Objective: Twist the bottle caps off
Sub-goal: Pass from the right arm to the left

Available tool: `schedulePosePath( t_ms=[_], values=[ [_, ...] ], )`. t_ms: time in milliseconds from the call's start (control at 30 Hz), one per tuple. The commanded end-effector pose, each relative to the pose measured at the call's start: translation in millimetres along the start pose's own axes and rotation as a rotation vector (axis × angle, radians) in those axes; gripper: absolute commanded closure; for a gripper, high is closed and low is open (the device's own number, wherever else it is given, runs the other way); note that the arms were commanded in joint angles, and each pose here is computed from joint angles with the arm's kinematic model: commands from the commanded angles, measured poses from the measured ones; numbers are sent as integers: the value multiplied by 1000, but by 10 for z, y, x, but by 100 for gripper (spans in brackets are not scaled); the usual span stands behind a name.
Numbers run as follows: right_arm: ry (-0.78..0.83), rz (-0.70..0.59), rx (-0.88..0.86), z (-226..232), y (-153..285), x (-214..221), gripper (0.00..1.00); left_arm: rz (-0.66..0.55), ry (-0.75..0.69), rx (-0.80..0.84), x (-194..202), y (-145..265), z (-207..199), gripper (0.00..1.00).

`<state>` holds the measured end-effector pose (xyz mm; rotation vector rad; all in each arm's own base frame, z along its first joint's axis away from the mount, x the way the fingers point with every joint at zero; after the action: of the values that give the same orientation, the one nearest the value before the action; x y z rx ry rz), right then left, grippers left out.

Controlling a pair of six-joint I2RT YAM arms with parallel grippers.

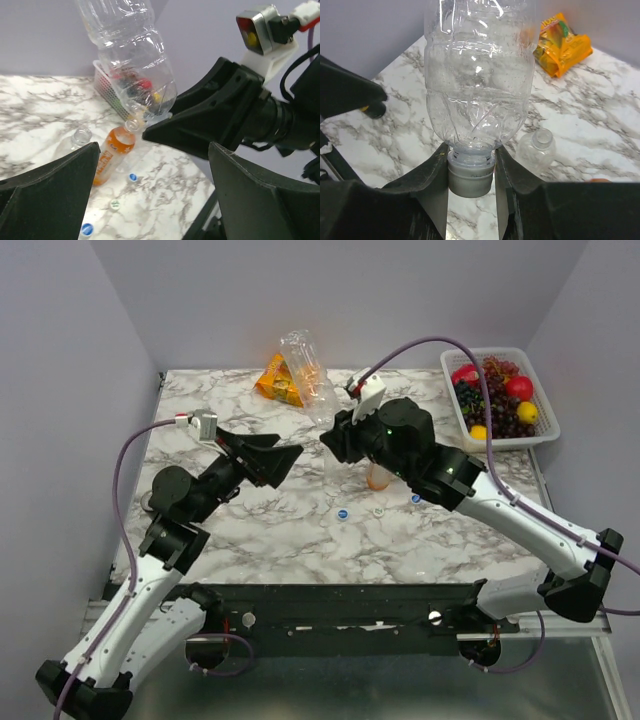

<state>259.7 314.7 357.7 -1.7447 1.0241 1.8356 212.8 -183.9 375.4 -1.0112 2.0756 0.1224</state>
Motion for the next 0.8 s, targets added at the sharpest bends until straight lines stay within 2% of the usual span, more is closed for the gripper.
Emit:
schedulePosePath(
  t_ms=[0,33,67,167,267,300,500,733,767],
  values=[
    [51,42,20,-178,414,-76,99,39,-284,-79,-133,309,-40,1],
    [52,62,-2,-160,457,-30,99,64,-367,-93,-144,375,-26,1],
    [46,75,-46,-112,524,-8,99,36,-414,-69,-275,433,-182,1],
    [13,171,-204,103,721,164,99,62,-533,-76,-362,486,-230,1],
    [-16,236,-339,270,951,307,99,170,-589,-20,-248,447,-246,3],
    [-17,287,-352,271,1061,405,99,214,-588,33,-179,442,-297,4],
    [-60,484,-441,339,1546,756,99,348,-615,107,-39,401,-316,4],
    [-151,756,-601,547,1847,1289,99,534,-572,321,418,419,-370,4],
    [-161,783,-645,592,1886,1328,99,589,-547,368,558,441,-374,4]
  ],
)
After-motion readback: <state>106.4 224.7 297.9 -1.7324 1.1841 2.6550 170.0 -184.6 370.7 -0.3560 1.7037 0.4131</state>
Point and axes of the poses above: each gripper's point midway between its finger pads, its own y axis back along the fingers, its own z axis along the line the jaws close on, x = y × z, the point moved 3 cm from there along y, back along the fingers, and after that the axes turned 8 degrees about y, right-handed, at the moved point
